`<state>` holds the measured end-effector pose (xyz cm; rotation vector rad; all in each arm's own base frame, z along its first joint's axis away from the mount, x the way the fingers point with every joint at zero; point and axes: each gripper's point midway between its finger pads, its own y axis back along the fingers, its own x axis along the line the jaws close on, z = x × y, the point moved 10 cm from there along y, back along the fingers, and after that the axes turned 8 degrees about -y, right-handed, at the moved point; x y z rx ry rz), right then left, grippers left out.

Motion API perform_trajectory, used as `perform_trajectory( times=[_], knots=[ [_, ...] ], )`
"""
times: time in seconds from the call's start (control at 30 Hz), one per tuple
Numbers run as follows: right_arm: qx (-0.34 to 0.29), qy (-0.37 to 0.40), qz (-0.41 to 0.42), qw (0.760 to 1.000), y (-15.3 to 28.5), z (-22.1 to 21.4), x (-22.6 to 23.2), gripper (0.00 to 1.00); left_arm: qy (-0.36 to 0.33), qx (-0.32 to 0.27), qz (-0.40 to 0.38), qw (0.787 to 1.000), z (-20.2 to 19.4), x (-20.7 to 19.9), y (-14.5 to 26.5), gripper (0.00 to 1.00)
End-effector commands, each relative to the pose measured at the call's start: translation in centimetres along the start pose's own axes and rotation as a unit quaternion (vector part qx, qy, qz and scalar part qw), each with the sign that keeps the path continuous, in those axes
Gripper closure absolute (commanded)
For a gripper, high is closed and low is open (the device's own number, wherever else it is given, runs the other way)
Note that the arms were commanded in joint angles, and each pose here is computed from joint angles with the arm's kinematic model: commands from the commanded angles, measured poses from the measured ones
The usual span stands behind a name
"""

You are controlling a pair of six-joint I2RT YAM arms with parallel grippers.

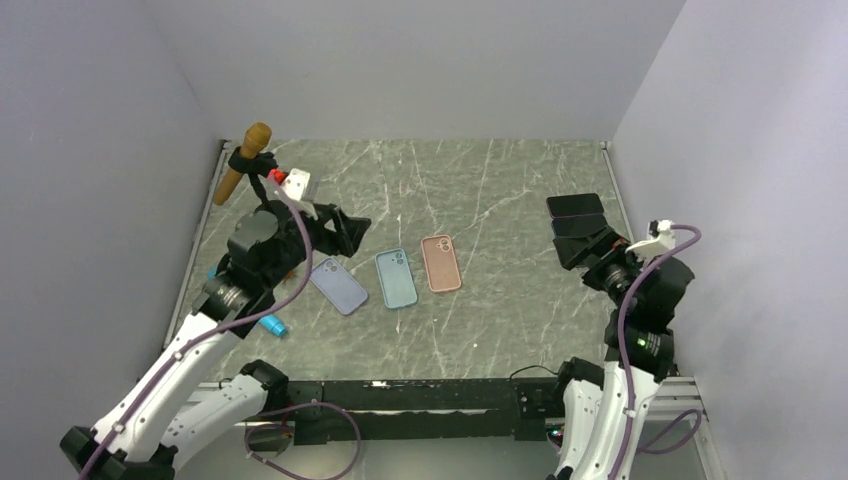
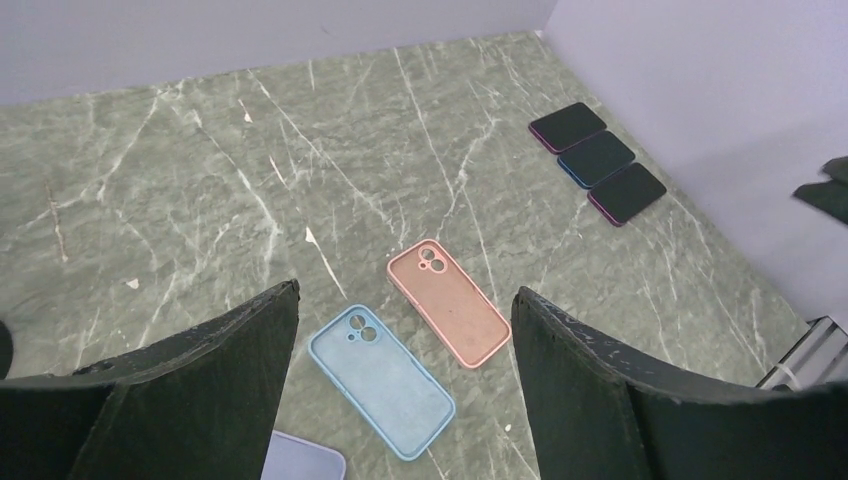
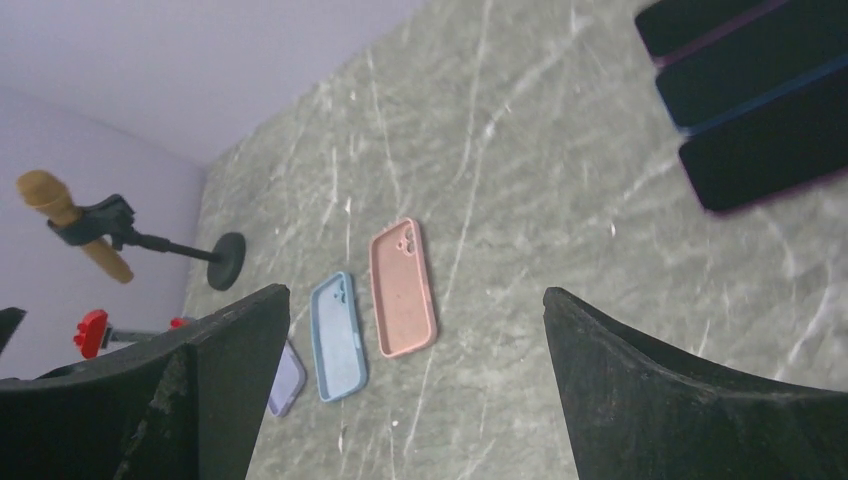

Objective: Take the phone out of the phone case
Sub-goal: Reset both arms

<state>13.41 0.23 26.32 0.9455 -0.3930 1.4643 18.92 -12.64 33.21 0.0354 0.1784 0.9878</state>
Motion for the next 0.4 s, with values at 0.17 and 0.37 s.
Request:
perform_trajectory(
  times=[0.17, 0.37],
  knots=[
    [-0.023, 0.071, 0.059, 0.995, 4.4, 1.5, 5.1, 0.0, 0.044, -0.096, 0.013, 0.994, 0.9, -0.5, 5.5, 0.19],
    [-0.084, 0.109, 0.083, 0.987, 5.7, 0.8, 5.3, 0.0, 0.051, -0.122, 0.056, 0.99, 1.2, 0.0, 8.6, 0.18]
  ],
)
